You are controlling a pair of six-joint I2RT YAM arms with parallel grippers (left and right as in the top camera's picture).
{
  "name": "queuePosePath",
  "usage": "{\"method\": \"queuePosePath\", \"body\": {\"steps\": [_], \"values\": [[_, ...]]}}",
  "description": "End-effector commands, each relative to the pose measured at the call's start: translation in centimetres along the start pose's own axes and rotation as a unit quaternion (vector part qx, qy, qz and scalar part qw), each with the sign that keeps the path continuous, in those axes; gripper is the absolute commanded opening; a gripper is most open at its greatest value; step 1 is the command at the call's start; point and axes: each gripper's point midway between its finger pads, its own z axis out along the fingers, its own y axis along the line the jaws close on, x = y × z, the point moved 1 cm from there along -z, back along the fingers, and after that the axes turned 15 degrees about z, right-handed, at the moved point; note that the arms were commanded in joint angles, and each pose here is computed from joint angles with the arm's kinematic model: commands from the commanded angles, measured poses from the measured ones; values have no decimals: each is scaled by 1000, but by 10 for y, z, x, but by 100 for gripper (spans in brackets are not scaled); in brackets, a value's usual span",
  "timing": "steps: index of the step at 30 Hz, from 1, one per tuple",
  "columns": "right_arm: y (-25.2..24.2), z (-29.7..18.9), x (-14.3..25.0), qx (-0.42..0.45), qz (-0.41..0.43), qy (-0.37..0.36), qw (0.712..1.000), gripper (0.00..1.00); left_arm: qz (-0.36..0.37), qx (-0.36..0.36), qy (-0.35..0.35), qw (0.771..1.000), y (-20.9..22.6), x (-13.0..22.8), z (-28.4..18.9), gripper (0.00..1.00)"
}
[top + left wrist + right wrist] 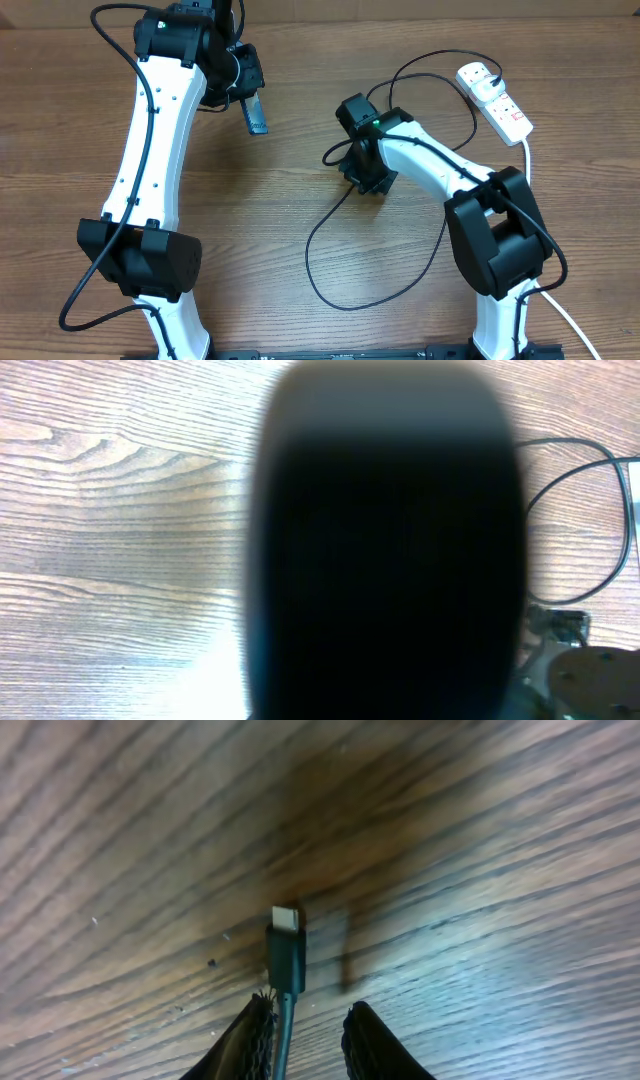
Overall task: Plug charger to phone and switch on socket
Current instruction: 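Lower the right gripper onto the black USB-C plug and grasp it, then lift the USB-C plug with the right gripper toward the held phone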
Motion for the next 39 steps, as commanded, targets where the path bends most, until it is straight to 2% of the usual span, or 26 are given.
{"method": "queuePosePath", "body": {"steps": [1, 20, 28, 33, 39], "values": [[0, 5, 2, 5, -1, -5, 1000, 24, 7, -3, -17, 1000, 1, -5, -9, 4], [-8, 23, 5, 3, 6, -7, 1000, 26, 7, -3, -17, 1000, 1, -5, -9, 4], [-13, 32, 6, 4, 6, -8, 1000, 20, 7, -3, -18, 1000, 1, -6, -9, 4], [-14, 34, 6, 1, 6, -8, 1000, 5, 7, -3, -18, 1000, 1, -6, -9, 4], [-13, 34, 6, 0, 6, -8, 1000, 4, 7, -3, -18, 1000, 1, -6, -9, 4]]}}
